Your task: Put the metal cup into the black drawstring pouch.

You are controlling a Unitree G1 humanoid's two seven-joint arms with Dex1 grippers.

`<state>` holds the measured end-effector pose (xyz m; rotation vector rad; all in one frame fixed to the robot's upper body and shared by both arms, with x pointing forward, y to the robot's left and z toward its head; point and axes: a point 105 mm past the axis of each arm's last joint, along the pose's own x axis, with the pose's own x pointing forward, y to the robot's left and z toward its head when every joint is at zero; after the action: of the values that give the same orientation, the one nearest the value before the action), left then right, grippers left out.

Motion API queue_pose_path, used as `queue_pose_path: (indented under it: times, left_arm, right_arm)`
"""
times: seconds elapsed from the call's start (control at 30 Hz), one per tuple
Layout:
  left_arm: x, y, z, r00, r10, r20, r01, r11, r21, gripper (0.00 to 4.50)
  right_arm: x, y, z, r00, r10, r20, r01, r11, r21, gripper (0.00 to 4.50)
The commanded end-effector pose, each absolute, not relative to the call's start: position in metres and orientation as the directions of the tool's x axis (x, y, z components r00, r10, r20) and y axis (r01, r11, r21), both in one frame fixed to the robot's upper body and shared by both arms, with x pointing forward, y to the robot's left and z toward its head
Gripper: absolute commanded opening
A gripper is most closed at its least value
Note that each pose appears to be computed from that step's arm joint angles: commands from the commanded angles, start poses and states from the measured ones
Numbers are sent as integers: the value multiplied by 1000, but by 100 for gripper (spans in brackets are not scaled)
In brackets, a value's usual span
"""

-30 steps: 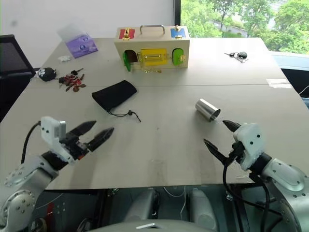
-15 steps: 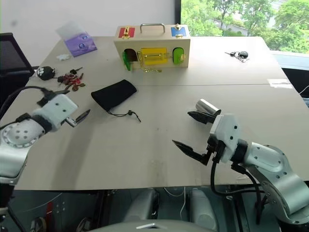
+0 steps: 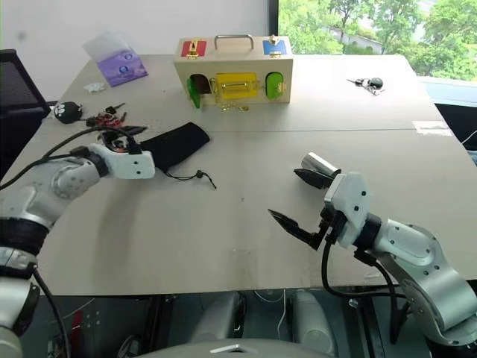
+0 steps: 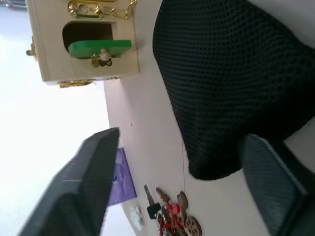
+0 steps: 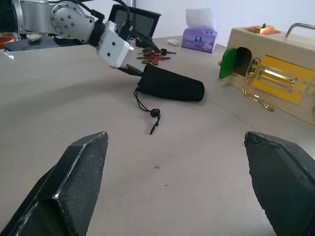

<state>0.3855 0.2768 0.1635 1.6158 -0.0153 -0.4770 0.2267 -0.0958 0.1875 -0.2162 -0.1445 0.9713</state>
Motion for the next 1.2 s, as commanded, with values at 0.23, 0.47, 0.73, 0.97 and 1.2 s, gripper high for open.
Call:
queue_pose_path:
  times: [0.23, 0.47, 0.73, 0.97, 1.2]
  left_arm:
    - [385, 246, 170, 804, -488, -340, 482, 198, 854, 5]
    - [371, 207, 180, 707, -611, -357, 700, 530, 479, 5]
    - [348, 177, 191, 615, -714, -335, 744, 666, -55, 5]
    - [344, 163, 192, 610, -725, -318, 721, 675, -155, 5]
    - [343, 151, 195, 592, -747, -303, 705, 662, -253, 0]
  right_arm:
    - [236, -109, 193, 674, 738, 29, -702, 652, -288, 450]
    - [248, -123, 172, 770, 631, -93, -638, 766, -87, 450]
    - [274, -137, 153, 825, 528, -201, -508, 849, 145, 450]
    - [315, -147, 139, 854, 463, -239, -418, 883, 213, 450]
    - [337, -143, 135, 855, 470, -220, -429, 878, 212, 271]
